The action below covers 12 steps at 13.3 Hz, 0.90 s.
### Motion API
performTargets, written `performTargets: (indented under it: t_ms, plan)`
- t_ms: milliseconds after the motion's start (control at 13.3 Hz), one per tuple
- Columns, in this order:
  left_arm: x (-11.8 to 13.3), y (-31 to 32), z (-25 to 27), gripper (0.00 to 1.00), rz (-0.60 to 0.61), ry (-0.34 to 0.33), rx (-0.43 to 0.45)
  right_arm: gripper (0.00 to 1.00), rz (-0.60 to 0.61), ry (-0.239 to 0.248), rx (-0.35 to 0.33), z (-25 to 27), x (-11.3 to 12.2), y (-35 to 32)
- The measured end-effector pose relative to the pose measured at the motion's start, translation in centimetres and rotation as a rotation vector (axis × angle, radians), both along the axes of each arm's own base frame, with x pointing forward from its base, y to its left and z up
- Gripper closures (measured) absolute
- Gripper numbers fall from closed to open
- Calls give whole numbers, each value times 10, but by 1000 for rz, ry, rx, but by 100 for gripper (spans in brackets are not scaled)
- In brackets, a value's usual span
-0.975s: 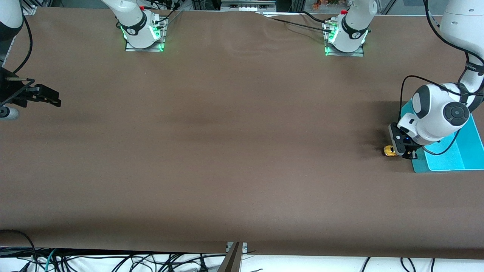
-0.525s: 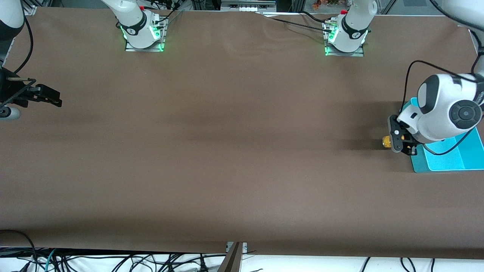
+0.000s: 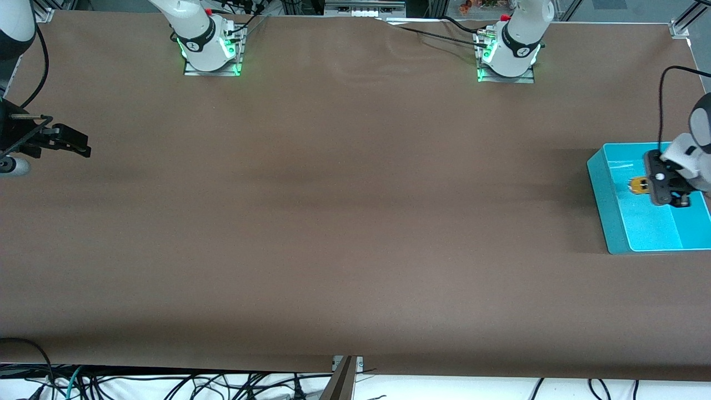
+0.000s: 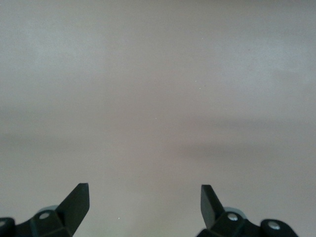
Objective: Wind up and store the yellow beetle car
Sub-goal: 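Lower the car into the blue bin and open the left gripper, then raise the left gripper up out of the blue bin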
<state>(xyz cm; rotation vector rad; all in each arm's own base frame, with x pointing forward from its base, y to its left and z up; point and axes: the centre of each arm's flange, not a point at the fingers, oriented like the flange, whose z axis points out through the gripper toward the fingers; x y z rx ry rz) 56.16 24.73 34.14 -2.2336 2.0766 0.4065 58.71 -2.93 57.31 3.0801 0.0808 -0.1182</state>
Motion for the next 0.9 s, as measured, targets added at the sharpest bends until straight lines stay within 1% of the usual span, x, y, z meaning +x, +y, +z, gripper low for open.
performTargets:
  t_ms: [150,225,450,525,600,675,750,825,900]
  plan:
    - [-12,32,-40,62,-40,-74,-3,0,0,-1,0,0,0,0]
    - [-16,35,-60,62,-56,-94,-9,0,0,-1,0,0,0,0]
    - [-18,25,-98,62,-80,-92,-32,0,0,-1,0,0,0,0]
    - [-18,21,-108,62,-90,-104,-35,0,0,-2,0,0,0,0]
    - [-19,19,-114,56,-96,-115,-38,0,0,-2,0,0,0,0]
    - [-20,18,-116,45,-98,-122,-38,0,0,-2,0,0,0,0]
    - [-19,18,-114,33,-101,-130,-35,0,0,-2,0,0,0,0]
    - [-16,18,-108,24,-103,-140,-30,0,0,-2,0,0,0,0]
    - [-13,18,-97,13,-104,-149,-23,0,0,-2,0,1,0,0]
